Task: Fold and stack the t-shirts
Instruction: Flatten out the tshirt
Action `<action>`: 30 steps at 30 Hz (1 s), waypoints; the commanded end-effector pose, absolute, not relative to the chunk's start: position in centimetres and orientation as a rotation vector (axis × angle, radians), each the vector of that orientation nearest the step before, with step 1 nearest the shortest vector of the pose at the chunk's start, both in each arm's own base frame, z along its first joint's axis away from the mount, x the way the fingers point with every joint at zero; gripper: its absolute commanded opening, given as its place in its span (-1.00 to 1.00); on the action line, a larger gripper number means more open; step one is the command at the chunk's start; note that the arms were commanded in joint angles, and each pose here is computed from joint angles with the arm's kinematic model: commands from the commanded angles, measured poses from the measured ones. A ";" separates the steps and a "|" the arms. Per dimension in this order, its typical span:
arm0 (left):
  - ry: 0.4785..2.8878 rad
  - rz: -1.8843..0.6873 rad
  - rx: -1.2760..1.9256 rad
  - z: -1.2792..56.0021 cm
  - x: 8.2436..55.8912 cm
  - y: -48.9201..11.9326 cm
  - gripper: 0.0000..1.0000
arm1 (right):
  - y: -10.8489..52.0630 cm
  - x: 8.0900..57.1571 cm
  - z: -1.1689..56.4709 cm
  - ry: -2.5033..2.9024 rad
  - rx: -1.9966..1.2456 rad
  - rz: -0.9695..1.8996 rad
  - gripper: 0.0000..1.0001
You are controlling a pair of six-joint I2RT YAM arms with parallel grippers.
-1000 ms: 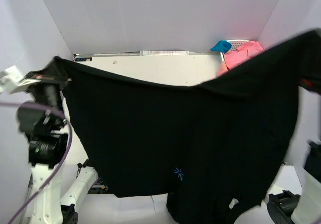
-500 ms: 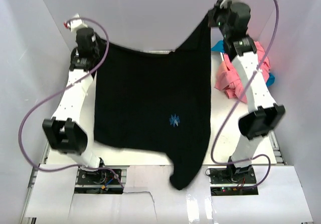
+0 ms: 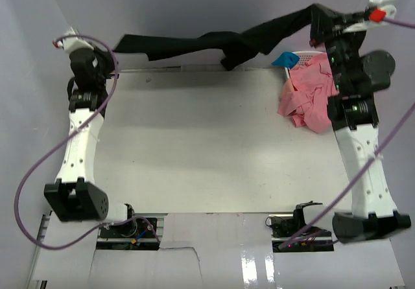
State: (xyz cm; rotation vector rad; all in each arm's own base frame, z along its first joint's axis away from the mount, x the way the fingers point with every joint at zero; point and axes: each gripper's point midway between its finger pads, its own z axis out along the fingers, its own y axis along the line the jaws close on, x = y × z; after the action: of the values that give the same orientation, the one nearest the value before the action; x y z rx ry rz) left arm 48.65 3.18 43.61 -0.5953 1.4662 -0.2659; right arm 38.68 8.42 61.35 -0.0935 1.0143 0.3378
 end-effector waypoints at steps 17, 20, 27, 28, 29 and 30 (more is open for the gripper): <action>2.216 -0.057 -0.796 11.8 34.2 2.2 -1.00 | 13.2 27.5 12.0 2.426 0.111 0.750 -0.85; 2.205 -0.089 -0.754 12.7 33.2 1.8 -1.00 | 12.3 25.5 11.9 2.462 0.085 0.698 -0.85; 2.289 -0.094 -0.698 12.7 30.7 1.1 -1.00 | 11.8 19.4 10.2 2.602 0.067 0.717 -0.85; 2.296 -0.076 -0.705 12.6 30.2 1.3 -1.00 | 11.6 18.4 10.0 2.611 0.066 0.713 -0.85; 2.300 -0.069 -0.714 12.5 29.9 1.4 -1.00 | 11.5 17.4 9.3 2.637 0.074 0.713 -0.85; 2.321 -0.061 -0.729 11.8 29.2 1.4 -1.00 | 11.8 16.9 9.3 2.638 0.081 0.744 -0.85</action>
State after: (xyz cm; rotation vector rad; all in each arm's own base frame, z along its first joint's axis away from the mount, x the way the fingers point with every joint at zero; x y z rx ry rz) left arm 31.48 1.25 12.76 -0.7248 2.2628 -0.0970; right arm 20.18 11.69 10.52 0.0876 2.5461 0.7059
